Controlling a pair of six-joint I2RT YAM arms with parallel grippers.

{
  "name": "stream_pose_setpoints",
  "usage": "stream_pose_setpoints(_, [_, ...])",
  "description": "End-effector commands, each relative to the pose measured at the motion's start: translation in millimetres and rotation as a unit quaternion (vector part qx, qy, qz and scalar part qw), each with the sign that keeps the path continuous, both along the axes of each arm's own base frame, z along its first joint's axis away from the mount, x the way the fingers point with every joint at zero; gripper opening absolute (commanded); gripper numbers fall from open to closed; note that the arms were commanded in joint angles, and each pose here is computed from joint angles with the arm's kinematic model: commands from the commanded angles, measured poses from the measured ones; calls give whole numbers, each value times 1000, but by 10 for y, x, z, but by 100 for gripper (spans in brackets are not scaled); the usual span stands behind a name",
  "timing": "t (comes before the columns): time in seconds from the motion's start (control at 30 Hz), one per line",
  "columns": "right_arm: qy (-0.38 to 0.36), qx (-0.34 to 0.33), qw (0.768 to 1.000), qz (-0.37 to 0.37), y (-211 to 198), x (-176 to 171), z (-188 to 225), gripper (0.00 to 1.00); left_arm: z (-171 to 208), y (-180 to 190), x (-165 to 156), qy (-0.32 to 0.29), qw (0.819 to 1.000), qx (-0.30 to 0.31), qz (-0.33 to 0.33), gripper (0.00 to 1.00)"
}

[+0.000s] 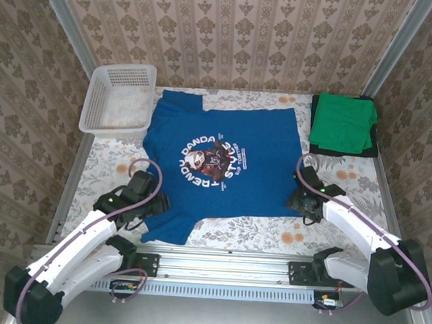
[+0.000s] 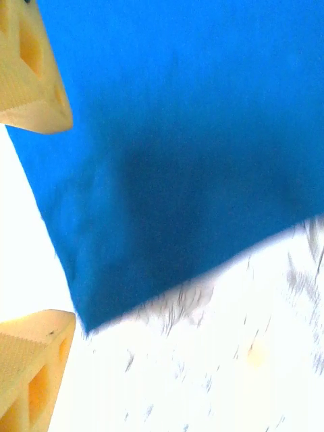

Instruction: Fold and stack the t-shirts

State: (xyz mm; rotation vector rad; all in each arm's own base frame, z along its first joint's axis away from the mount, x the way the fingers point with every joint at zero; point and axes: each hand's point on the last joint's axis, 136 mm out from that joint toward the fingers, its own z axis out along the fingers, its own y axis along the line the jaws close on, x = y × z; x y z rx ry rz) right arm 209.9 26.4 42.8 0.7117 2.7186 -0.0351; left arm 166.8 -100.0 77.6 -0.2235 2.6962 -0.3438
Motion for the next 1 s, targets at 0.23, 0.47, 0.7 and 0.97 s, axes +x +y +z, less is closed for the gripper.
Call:
stream_pose_setpoints(0.23, [4,58,995,-75,-174,-72,-122,64,329,-312,-234,-37,985,124,-118,46])
stream_pose_setpoints(0.47, [-12,99,993,-68,-34,61,-168,51,255,-1121,-365,-41,953,98,-285,47])
stream_pose_setpoints(0.7, [6,83,994,-70,-83,29,-251,55,-180,-1305,-702,37,934,95,-344,46])
stream_pose_setpoints(0.97, [15,102,993,-53,21,161,-294,54,-590,-1152,-910,101,930,128,-330,44])
